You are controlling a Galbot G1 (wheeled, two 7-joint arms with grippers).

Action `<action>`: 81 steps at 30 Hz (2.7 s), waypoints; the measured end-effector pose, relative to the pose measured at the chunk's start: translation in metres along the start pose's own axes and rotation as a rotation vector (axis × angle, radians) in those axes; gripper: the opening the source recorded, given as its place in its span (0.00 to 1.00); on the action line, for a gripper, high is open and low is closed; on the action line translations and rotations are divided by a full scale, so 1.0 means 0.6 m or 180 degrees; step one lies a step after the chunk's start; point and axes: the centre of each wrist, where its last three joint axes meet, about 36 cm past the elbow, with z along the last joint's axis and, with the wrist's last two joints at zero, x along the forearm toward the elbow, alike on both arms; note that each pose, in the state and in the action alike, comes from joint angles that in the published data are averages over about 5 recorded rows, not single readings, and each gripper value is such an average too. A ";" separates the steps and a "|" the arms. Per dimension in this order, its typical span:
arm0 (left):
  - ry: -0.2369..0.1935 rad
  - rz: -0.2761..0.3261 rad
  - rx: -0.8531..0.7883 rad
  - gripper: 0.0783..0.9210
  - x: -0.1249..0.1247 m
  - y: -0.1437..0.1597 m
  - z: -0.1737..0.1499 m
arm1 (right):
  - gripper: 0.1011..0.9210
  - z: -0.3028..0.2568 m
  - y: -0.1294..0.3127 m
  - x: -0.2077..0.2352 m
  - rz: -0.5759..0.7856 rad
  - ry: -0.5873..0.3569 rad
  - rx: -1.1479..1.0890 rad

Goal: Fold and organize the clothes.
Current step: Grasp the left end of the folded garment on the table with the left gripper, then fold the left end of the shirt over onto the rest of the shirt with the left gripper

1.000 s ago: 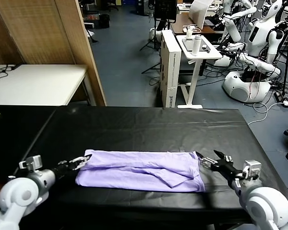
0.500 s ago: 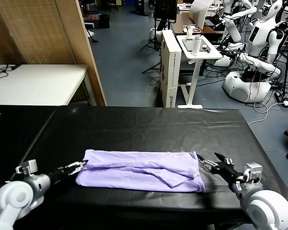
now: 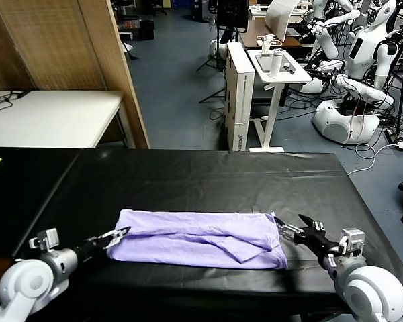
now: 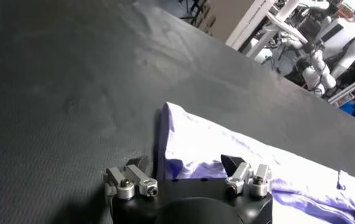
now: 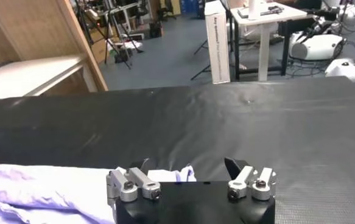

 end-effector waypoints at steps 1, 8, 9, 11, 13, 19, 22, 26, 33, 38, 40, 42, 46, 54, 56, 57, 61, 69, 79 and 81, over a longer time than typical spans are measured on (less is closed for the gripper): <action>0.0005 0.0001 0.0003 0.83 -0.001 0.000 0.001 | 0.98 0.000 0.001 0.000 0.0000 0.0001 0.0000; 0.0040 0.0022 0.0003 0.36 -0.004 -0.003 0.003 | 0.98 0.005 0.005 -0.004 -0.0005 0.0010 0.0000; 0.0043 0.0023 0.0002 0.30 -0.004 -0.004 0.003 | 0.98 0.005 0.005 -0.004 -0.0007 0.0010 0.0000; 0.0045 0.0022 -0.0004 0.21 -0.004 -0.004 0.003 | 0.98 0.005 0.006 -0.005 -0.0009 0.0007 -0.0004; 0.0035 0.0013 -0.0027 0.17 -0.004 -0.006 0.002 | 0.98 0.006 0.007 -0.006 -0.0011 0.0006 -0.0008; -0.0124 -0.0132 -0.0268 0.12 0.007 -0.019 -0.010 | 0.98 0.008 0.005 -0.010 0.0004 0.0005 -0.0031; -0.0235 -0.0304 -0.0498 0.12 0.017 -0.022 -0.024 | 0.98 0.009 0.004 -0.012 0.0017 -0.0002 -0.0046; -0.0350 -0.0653 -0.0903 0.12 0.035 -0.019 -0.040 | 0.98 0.011 0.004 -0.015 0.0022 0.0000 -0.0066; -0.0487 -0.1233 -0.1496 0.12 0.067 -0.019 -0.054 | 0.98 0.017 0.009 -0.017 0.0011 0.0010 -0.0080; -0.0551 -0.1196 -0.1471 0.12 0.070 -0.044 -0.039 | 0.98 0.021 0.012 -0.010 0.0022 -0.0005 -0.0089; -0.0599 -0.1092 -0.1352 0.12 0.069 -0.063 -0.032 | 0.98 0.023 0.010 -0.006 0.0038 -0.0017 -0.0085; -0.0641 -0.0968 -0.1177 0.12 0.066 -0.083 -0.023 | 0.98 0.025 0.007 -0.001 0.0063 -0.0015 -0.0077; -0.0650 -0.0607 -0.0715 0.12 0.056 -0.123 -0.003 | 0.98 0.032 -0.002 0.007 0.0145 0.0009 -0.0050; -0.0452 0.0064 -0.0104 0.12 0.021 -0.185 0.035 | 0.98 0.055 -0.007 0.008 0.0252 0.0062 0.0010; -0.0412 0.0158 -0.0036 0.12 0.010 -0.198 0.043 | 0.98 0.060 -0.005 0.006 0.0263 0.0076 0.0018; -0.0397 0.0195 -0.0015 0.12 0.005 -0.204 0.047 | 0.98 0.063 -0.004 0.005 0.0266 0.0084 0.0018; -0.0339 0.0333 0.0030 0.12 -0.016 -0.230 0.060 | 0.98 0.069 -0.004 0.004 0.0269 0.0107 0.0008; -0.0228 0.0539 0.0082 0.12 -0.051 -0.281 0.084 | 0.98 0.077 -0.009 0.005 0.0288 0.0133 0.0004; -0.0168 0.0741 0.0126 0.12 -0.072 -0.335 0.108 | 0.98 0.084 -0.005 -0.003 0.0277 0.0156 0.0005; -0.0166 0.0767 0.0132 0.12 -0.077 -0.344 0.110 | 0.98 0.084 -0.004 -0.004 0.0275 0.0157 0.0004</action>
